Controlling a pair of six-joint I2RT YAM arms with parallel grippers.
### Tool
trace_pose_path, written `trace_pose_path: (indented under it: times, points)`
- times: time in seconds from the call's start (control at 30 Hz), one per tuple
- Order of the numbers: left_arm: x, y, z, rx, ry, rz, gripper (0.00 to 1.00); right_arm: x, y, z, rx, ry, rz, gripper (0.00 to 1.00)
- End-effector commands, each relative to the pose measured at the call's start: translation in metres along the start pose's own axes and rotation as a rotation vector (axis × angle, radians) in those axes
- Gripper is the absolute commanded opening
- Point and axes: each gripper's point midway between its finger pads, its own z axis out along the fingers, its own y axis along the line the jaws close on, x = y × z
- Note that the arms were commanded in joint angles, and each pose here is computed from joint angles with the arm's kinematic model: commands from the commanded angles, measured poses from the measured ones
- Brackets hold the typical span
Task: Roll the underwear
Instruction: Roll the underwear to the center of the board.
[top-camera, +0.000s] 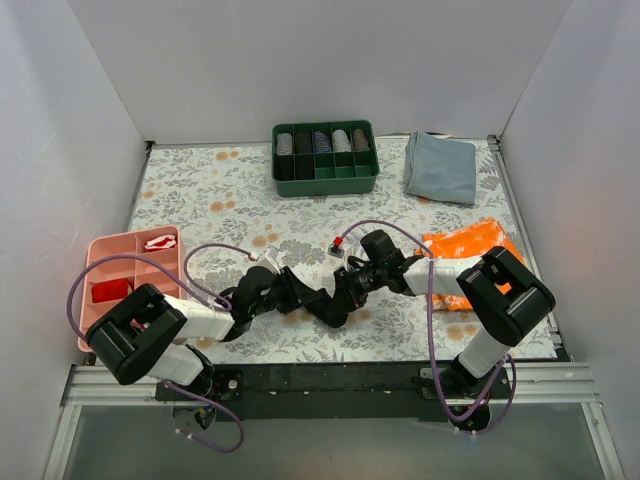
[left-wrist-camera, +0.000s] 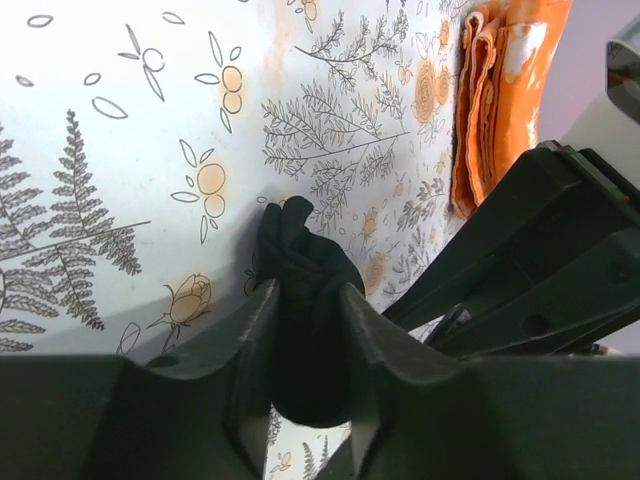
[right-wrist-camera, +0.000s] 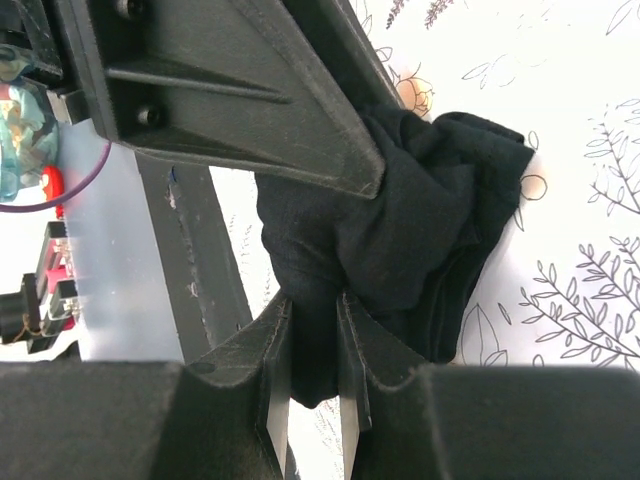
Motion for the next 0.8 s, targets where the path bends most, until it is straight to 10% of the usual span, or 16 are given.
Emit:
trace_pose_path:
  times: [0.0,0.1,0.23,0.47,0.77]
  points:
    - [-0.002,-0.012,0.007,0.023,0.004,0.034,0.22,-0.004,0.005,0.003,-0.039,0.009,0.018,0.28]
    - [-0.001,-0.012,0.011,0.001,0.024,0.049,0.14,-0.007,0.008,0.000,-0.034,0.000,0.014,0.41]
    - [0.003,0.001,0.014,-0.076,0.057,0.049,0.10,-0.025,-0.001,-0.017,0.139,-0.078,-0.056,0.93]
    - [0.008,0.009,0.019,-0.155,0.109,0.048,0.09,-0.055,0.001,-0.080,0.494,-0.278,-0.276,0.98]
    - [0.017,0.017,0.029,-0.282,0.210,0.002,0.09,-0.035,0.012,-0.074,0.729,-0.227,-0.486,0.99]
